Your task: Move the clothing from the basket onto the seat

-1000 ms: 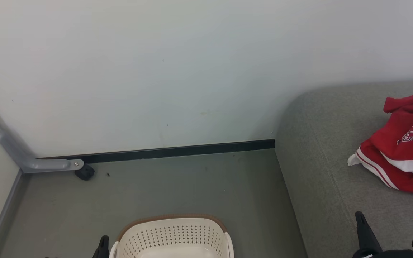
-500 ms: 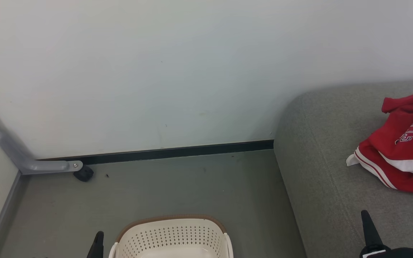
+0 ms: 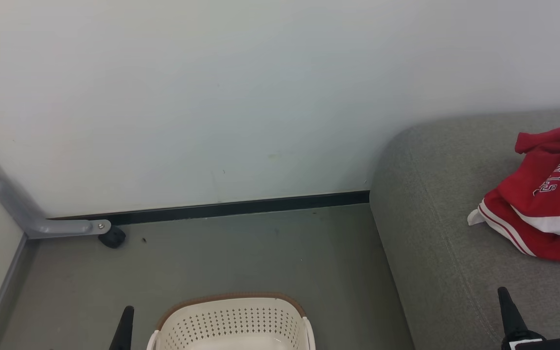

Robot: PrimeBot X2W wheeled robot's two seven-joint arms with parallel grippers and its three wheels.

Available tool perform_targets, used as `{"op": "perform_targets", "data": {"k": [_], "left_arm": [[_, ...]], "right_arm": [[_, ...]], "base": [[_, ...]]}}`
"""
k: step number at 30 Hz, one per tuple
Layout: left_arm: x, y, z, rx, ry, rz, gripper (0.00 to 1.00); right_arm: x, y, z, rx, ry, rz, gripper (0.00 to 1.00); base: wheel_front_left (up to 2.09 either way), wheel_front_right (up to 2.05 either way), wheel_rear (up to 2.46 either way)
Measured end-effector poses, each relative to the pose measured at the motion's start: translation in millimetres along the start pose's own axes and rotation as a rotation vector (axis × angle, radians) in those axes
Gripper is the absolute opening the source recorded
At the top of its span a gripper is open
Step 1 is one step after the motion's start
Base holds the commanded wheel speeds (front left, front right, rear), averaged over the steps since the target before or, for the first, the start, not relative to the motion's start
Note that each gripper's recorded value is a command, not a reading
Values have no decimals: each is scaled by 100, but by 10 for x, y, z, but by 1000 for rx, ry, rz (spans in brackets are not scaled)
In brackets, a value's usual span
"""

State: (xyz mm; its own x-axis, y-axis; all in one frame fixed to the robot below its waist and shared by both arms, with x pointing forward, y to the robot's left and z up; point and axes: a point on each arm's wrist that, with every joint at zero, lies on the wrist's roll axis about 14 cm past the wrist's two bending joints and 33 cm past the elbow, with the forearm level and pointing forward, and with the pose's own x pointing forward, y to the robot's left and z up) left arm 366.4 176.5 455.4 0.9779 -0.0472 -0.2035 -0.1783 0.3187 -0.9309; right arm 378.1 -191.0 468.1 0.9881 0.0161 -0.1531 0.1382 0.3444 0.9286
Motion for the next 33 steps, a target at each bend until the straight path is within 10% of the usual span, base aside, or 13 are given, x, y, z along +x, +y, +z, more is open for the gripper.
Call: {"op": "perform_targets", "data": {"k": [33], "left_arm": [[60, -172, 194, -325, -40, -102, 0]], "right_arm": [[-35, 9, 170, 355, -49, 40, 0]], "base": [[0, 0, 0]]}}
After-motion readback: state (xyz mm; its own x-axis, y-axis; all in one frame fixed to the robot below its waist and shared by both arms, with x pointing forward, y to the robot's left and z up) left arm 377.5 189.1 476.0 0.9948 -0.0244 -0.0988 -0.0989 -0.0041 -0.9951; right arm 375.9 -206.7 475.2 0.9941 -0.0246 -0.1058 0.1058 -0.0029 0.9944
